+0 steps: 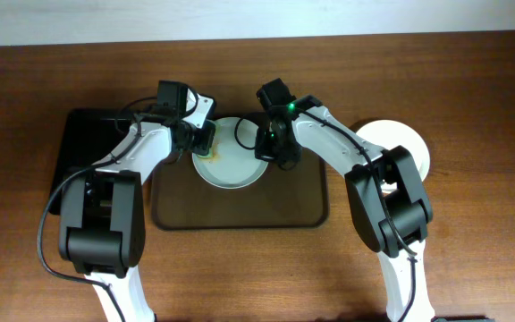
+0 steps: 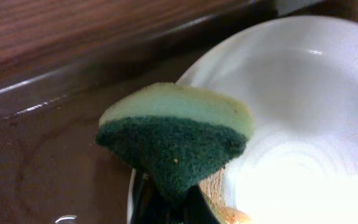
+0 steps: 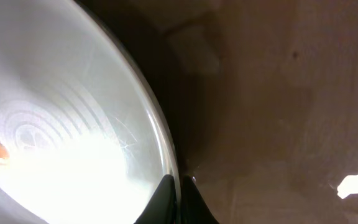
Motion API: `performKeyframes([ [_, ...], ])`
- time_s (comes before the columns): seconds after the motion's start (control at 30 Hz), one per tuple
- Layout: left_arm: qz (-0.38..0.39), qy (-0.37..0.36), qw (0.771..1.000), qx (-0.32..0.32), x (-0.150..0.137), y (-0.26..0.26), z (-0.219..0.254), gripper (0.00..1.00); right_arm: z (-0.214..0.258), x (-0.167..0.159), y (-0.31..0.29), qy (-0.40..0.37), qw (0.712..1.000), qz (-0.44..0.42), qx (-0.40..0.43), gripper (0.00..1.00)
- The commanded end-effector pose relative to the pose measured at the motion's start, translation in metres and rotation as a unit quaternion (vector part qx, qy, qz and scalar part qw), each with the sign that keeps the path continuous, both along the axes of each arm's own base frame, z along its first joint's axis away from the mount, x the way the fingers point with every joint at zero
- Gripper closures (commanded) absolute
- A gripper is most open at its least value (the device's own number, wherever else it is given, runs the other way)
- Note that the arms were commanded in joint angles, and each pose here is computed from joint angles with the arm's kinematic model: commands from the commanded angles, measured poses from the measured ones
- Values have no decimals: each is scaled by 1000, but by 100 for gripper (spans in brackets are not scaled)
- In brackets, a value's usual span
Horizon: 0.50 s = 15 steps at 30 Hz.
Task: Clean dirty plates on tray and stack at the side
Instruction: 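Scrub the last plate with the sponge in the left gripper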
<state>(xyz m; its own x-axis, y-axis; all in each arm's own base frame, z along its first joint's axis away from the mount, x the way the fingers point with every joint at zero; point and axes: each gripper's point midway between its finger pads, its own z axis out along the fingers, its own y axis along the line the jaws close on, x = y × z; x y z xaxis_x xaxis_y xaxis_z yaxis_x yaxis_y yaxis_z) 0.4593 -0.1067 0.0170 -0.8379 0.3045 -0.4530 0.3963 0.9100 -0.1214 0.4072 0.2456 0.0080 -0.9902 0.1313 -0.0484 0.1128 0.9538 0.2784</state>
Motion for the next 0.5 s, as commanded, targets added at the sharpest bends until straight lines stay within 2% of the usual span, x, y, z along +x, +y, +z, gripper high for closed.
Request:
performKeyframes([
  [0.0,-35,7,999,-5,-10,-12,-22,99,-6,-2,-8,2,1000,11,-18,96],
  [0.13,-64,40,997,0,-25,-36,-58,100,-6,-1,-8,0,1000,10,-17,96],
  [0.2,-54,52,997,-3,-28,-37,-66,99,-6,-1,-8,0,1000,10,-17,96],
  [0.27,-37,58,997,-17,-27,-39,-64,99,-6,-1,-8,0,1000,10,-17,96],
  [0.33,-57,87,992,-73,-37,-55,-54,100,-6,-1,-8,0,1000,10,-17,96],
  [0.47,-55,150,984,-76,-54,-56,-41,99,-6,-2,-7,1,1000,11,-15,96],
])
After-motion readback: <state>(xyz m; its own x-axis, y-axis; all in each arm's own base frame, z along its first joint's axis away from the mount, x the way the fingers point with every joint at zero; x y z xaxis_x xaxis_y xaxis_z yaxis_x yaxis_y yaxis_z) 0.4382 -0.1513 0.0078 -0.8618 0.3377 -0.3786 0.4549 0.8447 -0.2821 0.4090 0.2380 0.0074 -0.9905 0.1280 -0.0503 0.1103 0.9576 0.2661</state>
